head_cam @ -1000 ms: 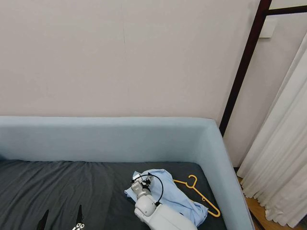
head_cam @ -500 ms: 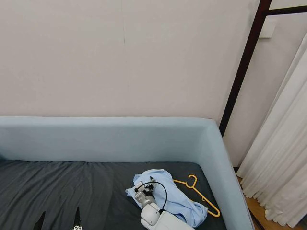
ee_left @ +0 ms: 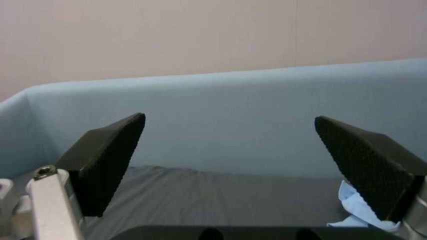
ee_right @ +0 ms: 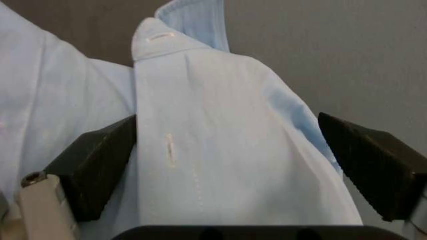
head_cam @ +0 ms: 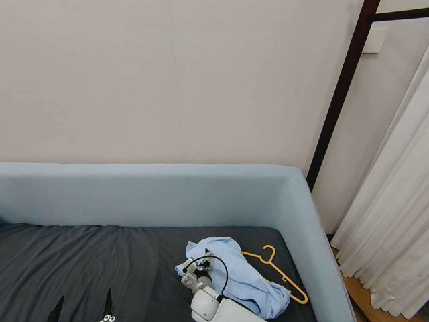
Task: Pick up the clothes from the sofa and hang them on the clothes hanger.
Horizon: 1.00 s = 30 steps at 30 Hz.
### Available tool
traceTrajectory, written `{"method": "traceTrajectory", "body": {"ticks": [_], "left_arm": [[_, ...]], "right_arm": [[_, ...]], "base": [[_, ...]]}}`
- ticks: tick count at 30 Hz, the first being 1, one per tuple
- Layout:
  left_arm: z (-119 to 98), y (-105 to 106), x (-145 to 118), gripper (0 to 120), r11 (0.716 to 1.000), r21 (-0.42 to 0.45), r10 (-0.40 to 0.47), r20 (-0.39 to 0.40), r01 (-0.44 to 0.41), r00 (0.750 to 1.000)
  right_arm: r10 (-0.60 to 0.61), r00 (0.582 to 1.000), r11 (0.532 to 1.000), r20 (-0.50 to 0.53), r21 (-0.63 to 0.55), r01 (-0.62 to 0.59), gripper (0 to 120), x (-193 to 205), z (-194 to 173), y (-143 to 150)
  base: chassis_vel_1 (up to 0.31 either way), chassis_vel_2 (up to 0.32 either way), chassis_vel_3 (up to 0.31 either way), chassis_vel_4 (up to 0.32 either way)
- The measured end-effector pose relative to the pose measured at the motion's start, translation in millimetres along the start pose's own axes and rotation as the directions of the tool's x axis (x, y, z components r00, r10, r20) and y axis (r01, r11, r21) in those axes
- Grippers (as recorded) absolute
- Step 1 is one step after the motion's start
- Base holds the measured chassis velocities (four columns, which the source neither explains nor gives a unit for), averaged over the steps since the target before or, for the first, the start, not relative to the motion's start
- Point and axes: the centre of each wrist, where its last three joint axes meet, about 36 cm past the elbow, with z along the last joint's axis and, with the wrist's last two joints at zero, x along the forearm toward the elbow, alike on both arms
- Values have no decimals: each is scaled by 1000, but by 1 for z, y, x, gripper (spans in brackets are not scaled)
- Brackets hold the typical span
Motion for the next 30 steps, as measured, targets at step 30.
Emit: {"method": "traceTrajectory", "body": {"ticks": [30], "left_arm": [[3,-2,0,100,1000,2,5,-3,-5,1000]], "right_arm": [[46,996,999,80,-16,-45,95,-8,0,-13]], "base": [[0,0,0,0]]}}
